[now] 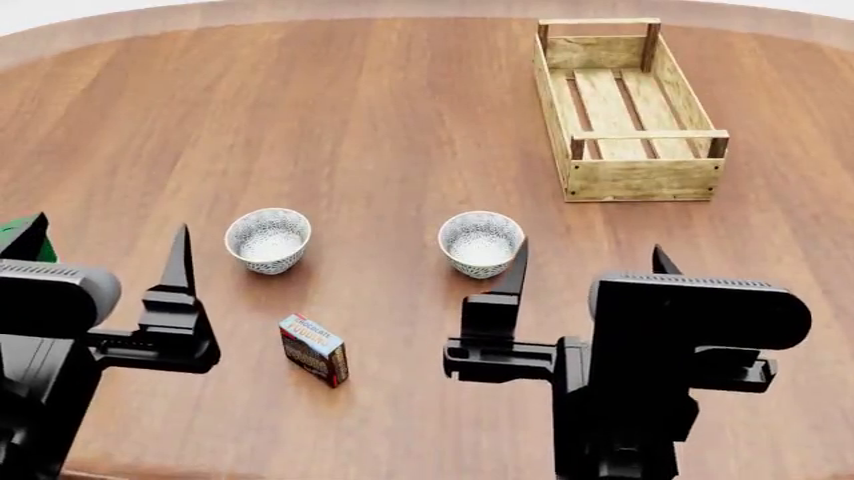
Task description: Stack the right bowl on the left bowl and place them in the tray.
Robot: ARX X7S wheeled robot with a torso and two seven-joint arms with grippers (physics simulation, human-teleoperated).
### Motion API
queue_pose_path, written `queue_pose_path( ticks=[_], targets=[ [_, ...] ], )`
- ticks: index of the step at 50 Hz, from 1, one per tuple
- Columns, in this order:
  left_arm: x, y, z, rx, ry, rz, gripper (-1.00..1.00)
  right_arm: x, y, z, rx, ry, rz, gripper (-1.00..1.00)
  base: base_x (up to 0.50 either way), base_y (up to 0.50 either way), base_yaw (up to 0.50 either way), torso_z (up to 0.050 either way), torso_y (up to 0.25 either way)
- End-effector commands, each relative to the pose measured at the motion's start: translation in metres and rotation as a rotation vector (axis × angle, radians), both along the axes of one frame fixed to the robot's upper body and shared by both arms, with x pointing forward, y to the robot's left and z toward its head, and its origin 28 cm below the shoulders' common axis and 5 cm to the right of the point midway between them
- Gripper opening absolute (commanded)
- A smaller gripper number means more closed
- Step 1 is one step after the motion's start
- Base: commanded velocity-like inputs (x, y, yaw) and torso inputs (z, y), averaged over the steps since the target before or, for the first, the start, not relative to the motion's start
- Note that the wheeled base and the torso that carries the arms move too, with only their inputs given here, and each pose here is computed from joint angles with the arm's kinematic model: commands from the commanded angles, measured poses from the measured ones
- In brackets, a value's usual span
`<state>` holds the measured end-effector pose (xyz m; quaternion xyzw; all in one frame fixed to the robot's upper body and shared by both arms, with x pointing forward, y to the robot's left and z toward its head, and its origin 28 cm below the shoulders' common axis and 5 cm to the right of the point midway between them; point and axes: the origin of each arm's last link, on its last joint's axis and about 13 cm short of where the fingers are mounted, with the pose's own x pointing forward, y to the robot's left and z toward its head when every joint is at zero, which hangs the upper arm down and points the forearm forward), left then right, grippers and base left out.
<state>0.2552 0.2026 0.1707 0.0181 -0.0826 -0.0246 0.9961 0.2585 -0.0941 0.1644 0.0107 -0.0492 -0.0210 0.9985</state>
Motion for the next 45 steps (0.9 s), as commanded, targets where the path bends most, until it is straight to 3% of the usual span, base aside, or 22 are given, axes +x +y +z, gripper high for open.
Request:
queue_pose_path(
  ticks=[1,10,45],
  targets=[
    [-0.0004,-0.0009,0.0078,0.011,-0.019,-0.005,1.0,0.0006,-0.0004,0.009,-0.005,-0.01,0.004,1.0,0.0,0.0,0.0,0.0,0.0],
    [-0.0007,0.0005,0.0097,0.014,-0.029,0.002,1.0,-0.0006,0.0015,0.0094,-0.01,-0.018,0.039,1.0,0.04,0.0,0.0,0.0,0.0],
    [-0.0002,0.0013,0.0061,0.012,-0.027,0.003,1.0,-0.0019,0.0045,0.0061,0.003,-0.007,0.123,1.0,0.5,0.0,0.0,0.0,0.0]
  ],
)
